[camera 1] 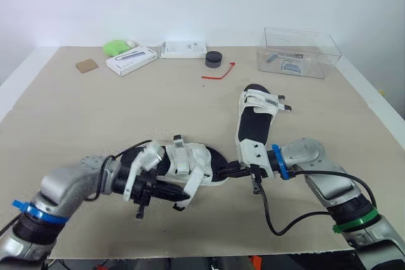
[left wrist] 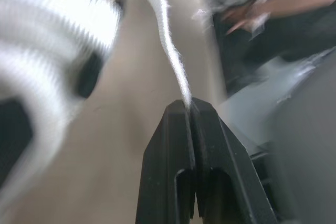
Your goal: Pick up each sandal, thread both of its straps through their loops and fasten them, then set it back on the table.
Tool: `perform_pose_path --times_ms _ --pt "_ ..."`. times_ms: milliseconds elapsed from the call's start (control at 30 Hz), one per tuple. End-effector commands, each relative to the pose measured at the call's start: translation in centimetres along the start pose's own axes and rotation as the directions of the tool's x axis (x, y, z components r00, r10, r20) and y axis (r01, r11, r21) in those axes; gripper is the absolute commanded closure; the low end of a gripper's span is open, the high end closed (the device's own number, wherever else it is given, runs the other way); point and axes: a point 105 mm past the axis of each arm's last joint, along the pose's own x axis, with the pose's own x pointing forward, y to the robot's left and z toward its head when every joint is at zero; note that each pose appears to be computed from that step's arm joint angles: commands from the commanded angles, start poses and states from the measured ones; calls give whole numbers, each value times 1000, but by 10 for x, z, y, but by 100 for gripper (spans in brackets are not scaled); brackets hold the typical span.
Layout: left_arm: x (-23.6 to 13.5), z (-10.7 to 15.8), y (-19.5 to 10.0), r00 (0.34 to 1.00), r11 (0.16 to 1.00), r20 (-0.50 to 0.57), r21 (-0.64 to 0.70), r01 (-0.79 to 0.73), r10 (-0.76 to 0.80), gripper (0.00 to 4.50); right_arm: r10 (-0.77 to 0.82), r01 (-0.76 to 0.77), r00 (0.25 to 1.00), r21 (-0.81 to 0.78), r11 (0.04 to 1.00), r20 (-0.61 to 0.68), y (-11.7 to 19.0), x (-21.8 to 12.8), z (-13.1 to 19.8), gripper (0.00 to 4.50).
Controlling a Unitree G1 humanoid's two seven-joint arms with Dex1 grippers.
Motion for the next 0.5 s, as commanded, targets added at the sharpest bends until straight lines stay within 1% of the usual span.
perform_pose_path --times_ms 33,100,133,167,233,333,500 --pt "-10 46 -12 985 998 157 -1 69 -68 442 -13 14 999 12 1000 -39 0 -3 -7 450" --pt "-9 72 3 968 999 252 31 -11 3 442 -17 18 999 11 1000 -41 -1 -3 -7 450" --pt "-8 81 8 959 998 283 35 -44 32 442 -19 19 999 10 1000 -42 -2 -4 -7 450" --pt "-4 84 14 956 996 285 49 -80 63 442 -21 22 999 10 1000 -42 -3 -4 -7 450" --pt "11 77 18 966 994 248 63 -87 69 442 -23 24 999 9 1000 -42 -3 -4 -7 450" --pt "34 57 30 975 993 198 44 -114 103 442 -27 27 999 8 1000 -42 -4 -3 -6 450" --pt "43 35 33 982 991 142 26 -129 124 442 -38 39 998 15 999 -43 -2 -5 -7 450"
